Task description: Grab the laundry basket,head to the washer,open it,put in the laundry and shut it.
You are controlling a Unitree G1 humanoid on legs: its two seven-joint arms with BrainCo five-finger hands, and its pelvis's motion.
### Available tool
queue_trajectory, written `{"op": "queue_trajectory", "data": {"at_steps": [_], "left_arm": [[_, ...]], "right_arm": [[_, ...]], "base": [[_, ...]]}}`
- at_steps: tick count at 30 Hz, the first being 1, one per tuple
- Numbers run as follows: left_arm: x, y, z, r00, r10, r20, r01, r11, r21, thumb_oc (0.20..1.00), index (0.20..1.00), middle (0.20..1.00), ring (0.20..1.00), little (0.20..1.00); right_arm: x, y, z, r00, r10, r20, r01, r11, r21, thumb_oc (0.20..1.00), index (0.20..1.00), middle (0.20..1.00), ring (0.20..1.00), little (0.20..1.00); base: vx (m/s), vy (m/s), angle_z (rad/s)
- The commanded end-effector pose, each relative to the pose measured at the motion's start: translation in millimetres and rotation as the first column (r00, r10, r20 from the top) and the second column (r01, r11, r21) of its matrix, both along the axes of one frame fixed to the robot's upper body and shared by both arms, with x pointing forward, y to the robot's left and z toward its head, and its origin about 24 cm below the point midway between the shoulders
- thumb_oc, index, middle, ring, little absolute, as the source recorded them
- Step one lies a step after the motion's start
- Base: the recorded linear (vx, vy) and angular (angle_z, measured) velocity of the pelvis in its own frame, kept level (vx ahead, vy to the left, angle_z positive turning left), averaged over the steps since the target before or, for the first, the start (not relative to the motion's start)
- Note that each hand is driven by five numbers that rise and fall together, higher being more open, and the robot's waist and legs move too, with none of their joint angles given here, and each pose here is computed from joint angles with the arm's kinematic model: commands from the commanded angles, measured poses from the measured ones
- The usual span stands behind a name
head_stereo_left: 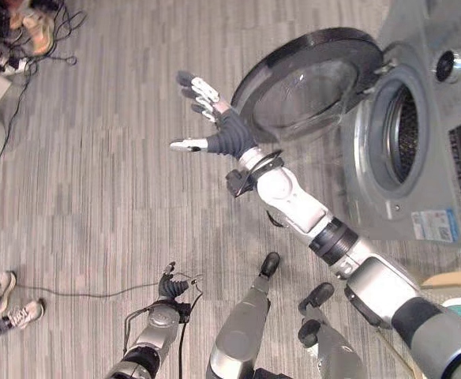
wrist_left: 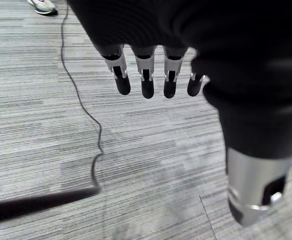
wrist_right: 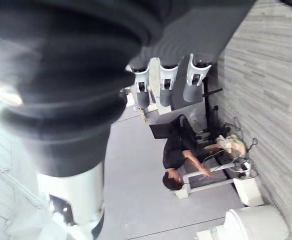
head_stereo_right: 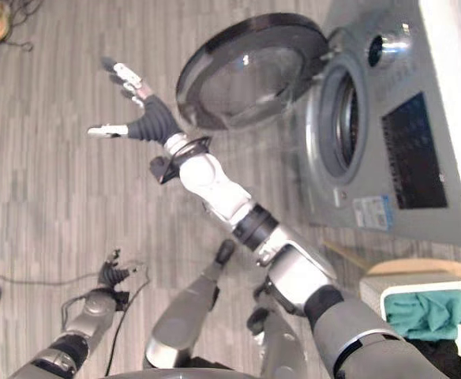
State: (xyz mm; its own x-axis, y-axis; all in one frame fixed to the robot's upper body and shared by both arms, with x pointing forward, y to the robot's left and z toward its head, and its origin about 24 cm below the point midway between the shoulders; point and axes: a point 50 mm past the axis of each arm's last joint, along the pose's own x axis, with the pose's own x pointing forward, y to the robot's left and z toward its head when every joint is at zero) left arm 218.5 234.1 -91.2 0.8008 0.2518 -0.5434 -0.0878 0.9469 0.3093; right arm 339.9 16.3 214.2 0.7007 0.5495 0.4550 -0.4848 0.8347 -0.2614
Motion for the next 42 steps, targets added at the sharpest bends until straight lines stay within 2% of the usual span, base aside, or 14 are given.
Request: {"op": "queue_trajectory", "data": {"at_steps": [1, 4, 6, 7, 14, 19, 23, 28, 32, 36, 40, 42], "left_arm": [[-7.9, 32.9, 7.2, 0.999, 0.052, 0.008, -0.052, 0.995, 0.086, 1.0, 1.0, 1.0, 1.0, 1.0], [-2.4, 28.2, 12.7, 0.999, 0.023, 0.038, -0.026, 0.996, 0.086, 1.0, 1.0, 1.0, 1.0, 1.0], [-1.4, 26.5, 13.9, 0.999, 0.016, 0.047, -0.02, 0.996, 0.086, 1.0, 1.0, 1.0, 1.0, 1.0], [4.4, 19.8, 19.2, 0.997, -0.02, 0.077, 0.014, 0.997, 0.082, 1.0, 1.0, 1.0, 1.0, 1.0], [28.7, 0.5, 42.2, 0.974, -0.129, 0.187, 0.112, 0.989, 0.099, 1.0, 1.0, 1.0, 1.0, 1.0], [53.5, -7.2, 66.8, 0.943, -0.17, 0.285, 0.137, 0.982, 0.131, 1.0, 1.0, 1.0, 1.0, 1.0], [76.1, 0.3, 91.0, 0.921, -0.173, 0.349, 0.11, 0.975, 0.193, 1.0, 1.0, 1.0, 1.0, 1.0], [104.7, 31.0, 138.4, 0.886, -0.151, 0.439, 0.009, 0.951, 0.309, 1.0, 1.0, 1.0, 1.0, 1.0], [116.9, 71.1, 172.4, 0.887, -0.094, 0.451, -0.116, 0.902, 0.416, 1.0, 1.0, 1.0, 1.0, 1.0], [120.6, 104.2, 212.1, 0.863, -0.044, 0.504, -0.236, 0.846, 0.478, 1.0, 1.0, 1.0, 1.0, 1.0], [117.4, 119.7, 228.3, 0.849, -0.016, 0.528, -0.291, 0.82, 0.494, 1.0, 1.0, 1.0, 1.0, 1.0], [113.1, 136.3, 241.8, 0.853, 0.004, 0.523, -0.33, 0.779, 0.533, 1.0, 1.0, 1.0, 1.0, 1.0]], "right_arm": [[2.1, -12.7, -22.5, 0.997, -0.07, -0.045, 0.07, 0.998, -0.01, 1.0, 1.0, 1.0, 1.0, 1.0], [4.2, -44.0, -56.4, 0.984, -0.151, -0.095, 0.139, 0.983, -0.118, 1.0, 1.0, 1.0, 1.0, 1.0], [0.7, -50.6, -64.7, 0.982, -0.161, -0.096, 0.146, 0.977, -0.153, 1.0, 1.0, 1.0, 1.0, 1.0], [-6.6, -60.4, -84.8, 0.98, -0.172, -0.103, 0.145, 0.963, -0.228, 1.0, 1.0, 1.0, 1.0, 1.0], [-33.3, -104.5, -156.3, 0.936, -0.279, -0.213, 0.17, 0.89, -0.422, 1.0, 1.0, 1.0, 1.0, 1.0], [-46.6, -126.8, -188.1, 0.89, -0.361, -0.277, 0.192, 0.85, -0.491, 1.0, 1.0, 1.0, 1.0, 1.0], [-49.3, -138.8, -195.5, 0.867, -0.399, -0.298, 0.213, 0.838, -0.503, 1.0, 1.0, 1.0, 1.0, 1.0], [-51.5, -160.7, -198.6, 0.824, -0.462, -0.327, 0.278, 0.833, -0.478, 1.0, 1.0, 1.0, 1.0, 1.0], [-52.9, -174.2, -197.4, 0.809, -0.49, -0.325, 0.31, 0.826, -0.471, 1.0, 1.0, 1.0, 1.0, 1.0], [-55.6, -186.4, -192.5, 0.804, -0.508, -0.311, 0.342, 0.821, -0.457, 1.0, 1.0, 1.0, 1.0, 1.0], [-59.3, -191.4, -191.6, 0.799, -0.512, -0.315, 0.354, 0.824, -0.442, 1.0, 1.0, 1.0, 1.0, 1.0], [-61.8, -193.1, -190.2, 0.804, -0.502, -0.318, 0.347, 0.832, -0.433, 1.0, 1.0, 1.0, 1.0, 1.0]], "base": [[-0.01, 0.007, -0.05], [-0.02, 0.046, -0.29], [-0.02, 0.03, -0.46], [-0.02, 0.033, -0.65], [-0.03, 0.04, -0.45], [-0.05, 0.049, -0.23], [-0.01, 0.042, -0.35], [0.0, 0.025, -0.33], [0.05, 0.005, -0.12], [0.04, 0.001, -0.03], [0.01, 0.006, -0.02], [0.02, 0.043, 0.02]]}}
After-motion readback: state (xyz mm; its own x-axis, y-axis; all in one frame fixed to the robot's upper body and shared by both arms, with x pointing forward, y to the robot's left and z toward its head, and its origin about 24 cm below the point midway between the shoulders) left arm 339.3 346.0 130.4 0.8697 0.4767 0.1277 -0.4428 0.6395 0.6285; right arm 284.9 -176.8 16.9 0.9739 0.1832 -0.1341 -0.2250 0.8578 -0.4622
